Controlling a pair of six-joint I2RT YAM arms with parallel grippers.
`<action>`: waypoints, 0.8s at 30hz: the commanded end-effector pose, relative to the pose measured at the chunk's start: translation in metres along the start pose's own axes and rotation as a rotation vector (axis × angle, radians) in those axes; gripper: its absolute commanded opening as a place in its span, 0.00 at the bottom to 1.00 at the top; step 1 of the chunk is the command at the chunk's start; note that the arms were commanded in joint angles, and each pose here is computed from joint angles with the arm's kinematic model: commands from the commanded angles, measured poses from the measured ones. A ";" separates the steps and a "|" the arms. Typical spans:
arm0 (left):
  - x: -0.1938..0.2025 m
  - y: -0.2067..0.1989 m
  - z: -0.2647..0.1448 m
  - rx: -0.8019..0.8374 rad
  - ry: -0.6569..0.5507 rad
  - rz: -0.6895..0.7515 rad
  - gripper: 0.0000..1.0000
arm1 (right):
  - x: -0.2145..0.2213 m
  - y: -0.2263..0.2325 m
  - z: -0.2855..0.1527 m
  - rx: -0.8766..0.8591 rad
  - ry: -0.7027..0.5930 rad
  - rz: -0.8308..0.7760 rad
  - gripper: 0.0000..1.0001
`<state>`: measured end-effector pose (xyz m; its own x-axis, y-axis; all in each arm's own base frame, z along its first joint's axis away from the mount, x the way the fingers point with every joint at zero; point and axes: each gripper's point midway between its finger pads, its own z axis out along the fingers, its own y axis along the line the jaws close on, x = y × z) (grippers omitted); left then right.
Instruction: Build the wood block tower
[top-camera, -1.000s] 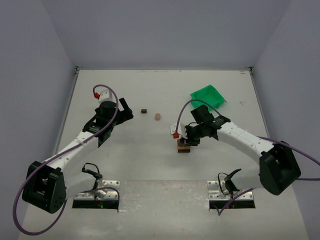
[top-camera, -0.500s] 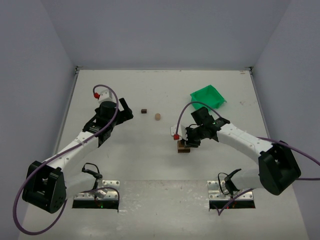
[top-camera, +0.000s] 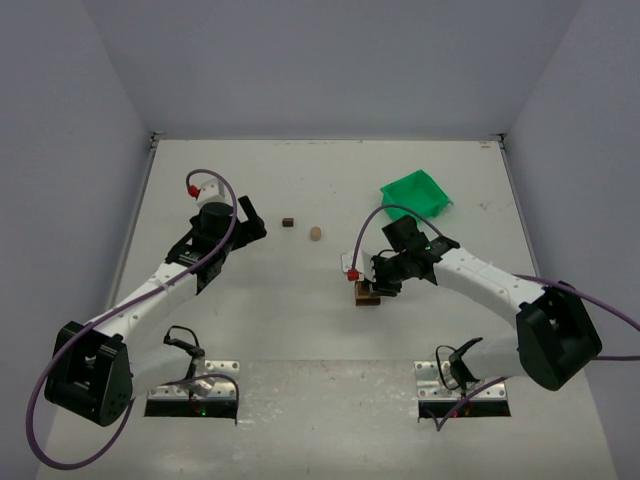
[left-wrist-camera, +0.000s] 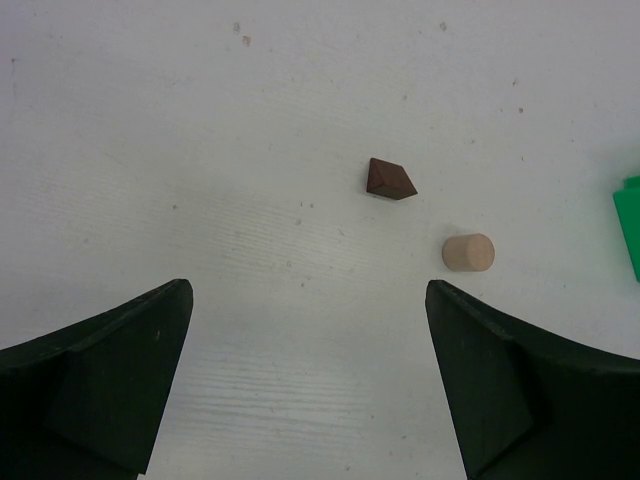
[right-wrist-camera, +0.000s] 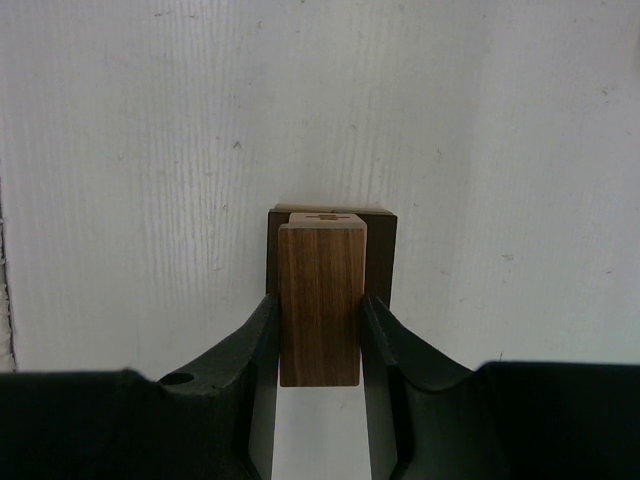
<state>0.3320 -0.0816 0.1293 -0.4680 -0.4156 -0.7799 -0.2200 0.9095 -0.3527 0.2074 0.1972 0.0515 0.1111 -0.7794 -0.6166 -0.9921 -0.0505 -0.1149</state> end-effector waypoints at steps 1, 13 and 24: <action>-0.027 -0.012 -0.002 0.030 -0.074 -0.015 1.00 | -0.008 -0.011 -0.004 0.046 -0.028 -0.028 0.18; -0.025 -0.013 -0.001 0.035 -0.068 -0.012 1.00 | -0.009 -0.012 -0.005 0.053 -0.034 -0.023 0.21; -0.026 -0.012 -0.002 0.031 -0.072 -0.013 1.00 | -0.011 -0.009 -0.008 0.054 -0.039 -0.031 0.42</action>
<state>0.3320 -0.0816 0.1293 -0.4682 -0.4156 -0.7798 -0.2197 0.9095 -0.3528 0.2092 0.1980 0.0528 0.1176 -0.7752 -0.6207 -0.9906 -0.0479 -0.1279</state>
